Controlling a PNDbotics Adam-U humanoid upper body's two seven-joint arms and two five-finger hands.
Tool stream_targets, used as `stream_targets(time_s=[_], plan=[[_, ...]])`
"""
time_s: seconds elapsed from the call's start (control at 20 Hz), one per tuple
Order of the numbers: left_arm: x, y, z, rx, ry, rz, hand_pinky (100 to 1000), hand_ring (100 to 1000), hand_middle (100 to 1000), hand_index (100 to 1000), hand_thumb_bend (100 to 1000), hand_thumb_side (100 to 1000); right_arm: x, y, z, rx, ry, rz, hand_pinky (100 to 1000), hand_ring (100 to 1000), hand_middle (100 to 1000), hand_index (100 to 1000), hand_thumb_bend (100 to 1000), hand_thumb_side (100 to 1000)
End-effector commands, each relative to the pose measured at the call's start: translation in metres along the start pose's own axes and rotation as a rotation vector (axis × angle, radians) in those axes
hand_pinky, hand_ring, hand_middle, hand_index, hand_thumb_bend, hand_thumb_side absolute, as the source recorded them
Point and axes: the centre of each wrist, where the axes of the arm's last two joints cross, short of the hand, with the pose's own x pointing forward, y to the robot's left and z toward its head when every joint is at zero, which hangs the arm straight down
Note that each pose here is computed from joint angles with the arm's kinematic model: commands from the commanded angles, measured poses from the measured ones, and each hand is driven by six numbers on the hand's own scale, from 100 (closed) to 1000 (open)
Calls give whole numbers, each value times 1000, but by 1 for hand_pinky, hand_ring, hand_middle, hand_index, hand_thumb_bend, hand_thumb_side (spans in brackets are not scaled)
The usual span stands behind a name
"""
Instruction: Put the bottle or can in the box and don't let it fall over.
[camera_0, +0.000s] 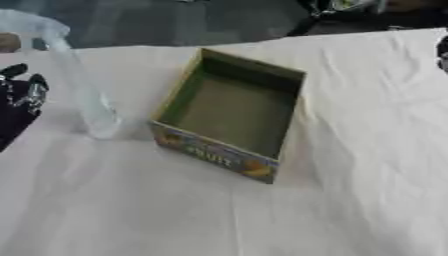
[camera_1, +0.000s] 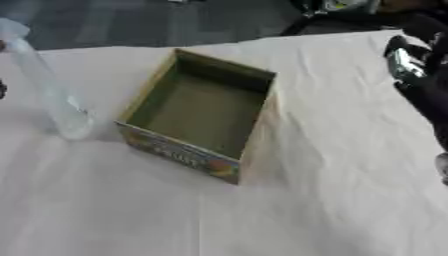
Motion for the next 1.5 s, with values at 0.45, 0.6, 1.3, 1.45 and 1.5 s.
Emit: stream_targets(time_s=[0.45, 0.6, 1.3, 1.45, 1.5], plan=[[17, 12, -17, -39, -47, -90, 1000, 810, 690, 949, 100, 569, 13, -1, -4, 21, -36, 9, 887, 895, 918, 959, 100, 548], [20, 15, -20, -16, -51, -125, 1000, 811, 691, 947, 100, 554, 13, -1, -4, 25, -35, 10, 885, 894, 917, 958, 100, 549], [20, 12, -35, -47, -28, -131, 1000, 806, 692, 941, 100, 522, 13, -1, -5, 32, -34, 12, 885, 893, 917, 958, 100, 548], [18, 10, -39, -47, -16, -117, 1000, 807, 690, 938, 100, 541, 13, -1, -5, 32, -34, 11, 884, 893, 917, 958, 100, 547], [18, 9, -40, -46, -12, -112, 1000, 808, 693, 939, 100, 542, 14, -1, -5, 33, -35, 11, 884, 893, 917, 958, 100, 547]])
